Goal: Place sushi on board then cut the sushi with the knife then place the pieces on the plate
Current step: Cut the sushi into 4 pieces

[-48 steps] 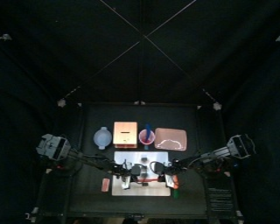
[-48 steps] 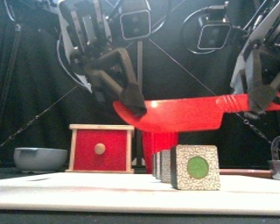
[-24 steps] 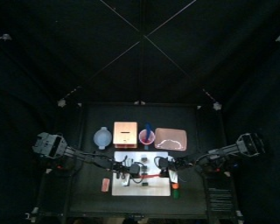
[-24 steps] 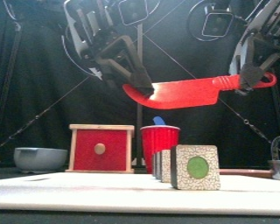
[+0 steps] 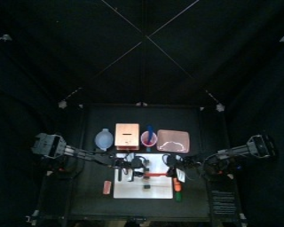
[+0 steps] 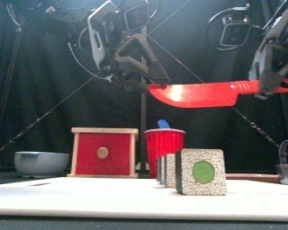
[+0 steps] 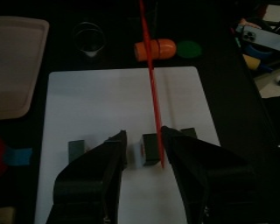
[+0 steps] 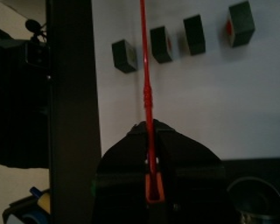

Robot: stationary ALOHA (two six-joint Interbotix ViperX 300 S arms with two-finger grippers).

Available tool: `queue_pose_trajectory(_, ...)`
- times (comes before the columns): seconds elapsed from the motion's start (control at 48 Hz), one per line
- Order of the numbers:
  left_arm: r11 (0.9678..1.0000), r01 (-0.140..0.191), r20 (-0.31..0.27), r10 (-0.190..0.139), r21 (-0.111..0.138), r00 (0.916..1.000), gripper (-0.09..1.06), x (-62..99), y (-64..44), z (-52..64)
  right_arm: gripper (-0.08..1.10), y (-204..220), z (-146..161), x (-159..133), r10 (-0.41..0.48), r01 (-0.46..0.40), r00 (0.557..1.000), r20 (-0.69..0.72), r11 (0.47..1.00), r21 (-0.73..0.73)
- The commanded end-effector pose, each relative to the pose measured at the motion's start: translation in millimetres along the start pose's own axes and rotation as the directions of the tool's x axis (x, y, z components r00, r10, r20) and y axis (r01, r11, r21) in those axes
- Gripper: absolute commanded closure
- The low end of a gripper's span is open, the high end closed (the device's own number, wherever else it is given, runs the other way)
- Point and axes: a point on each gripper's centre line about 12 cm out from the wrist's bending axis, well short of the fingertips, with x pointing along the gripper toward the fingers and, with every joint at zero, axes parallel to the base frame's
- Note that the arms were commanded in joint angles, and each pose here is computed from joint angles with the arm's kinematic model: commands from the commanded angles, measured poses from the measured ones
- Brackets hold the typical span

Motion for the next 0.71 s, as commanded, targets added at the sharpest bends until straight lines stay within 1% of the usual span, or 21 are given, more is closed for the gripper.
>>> queue_pose_trajectory(0.021,1.0,-0.009,0.053,0.009,-0.003,0.9986,0.21,-12.3,4.9,11.5,0.69,-1,-4,-18,0.017,-0.018,1.0,0.009,0.999,0.035)
queue_pose_trajectory(0.188,0.9997,-0.022,0.074,0.022,-0.011,0.997,0.21,-16.9,10.7,5.5,0.69,-9,-22,-38,0.01,-0.006,0.999,-0.035,0.993,0.119)
queue_pose_trajectory(0.292,0.9994,-0.031,0.088,0.032,-0.016,0.9956,0.21,-17.3,14.8,3.7,0.69,-11,-31,-49,0.005,0.006,0.998,-0.068,0.989,0.15)
queue_pose_trajectory(0.417,0.9991,-0.039,0.091,0.04,-0.018,0.995,0.21,-17.2,18.3,-0.2,0.69,-12,-42,-59,-0.005,0.029,0.992,-0.123,0.981,0.194)
queue_pose_trajectory(0.562,0.9988,-0.044,0.087,0.046,-0.02,0.9952,0.21,-17.3,20.9,-2.9,0.69,-17,-54,-63,-0.041,0.089,0.977,-0.209,0.97,0.225)
queue_pose_trajectory(0.708,0.9985,-0.05,0.083,0.052,-0.023,0.9952,0.21,-16.6,23.4,-4.3,0.68,-22,-60,-60,-0.063,0.121,0.973,-0.222,0.959,0.257)
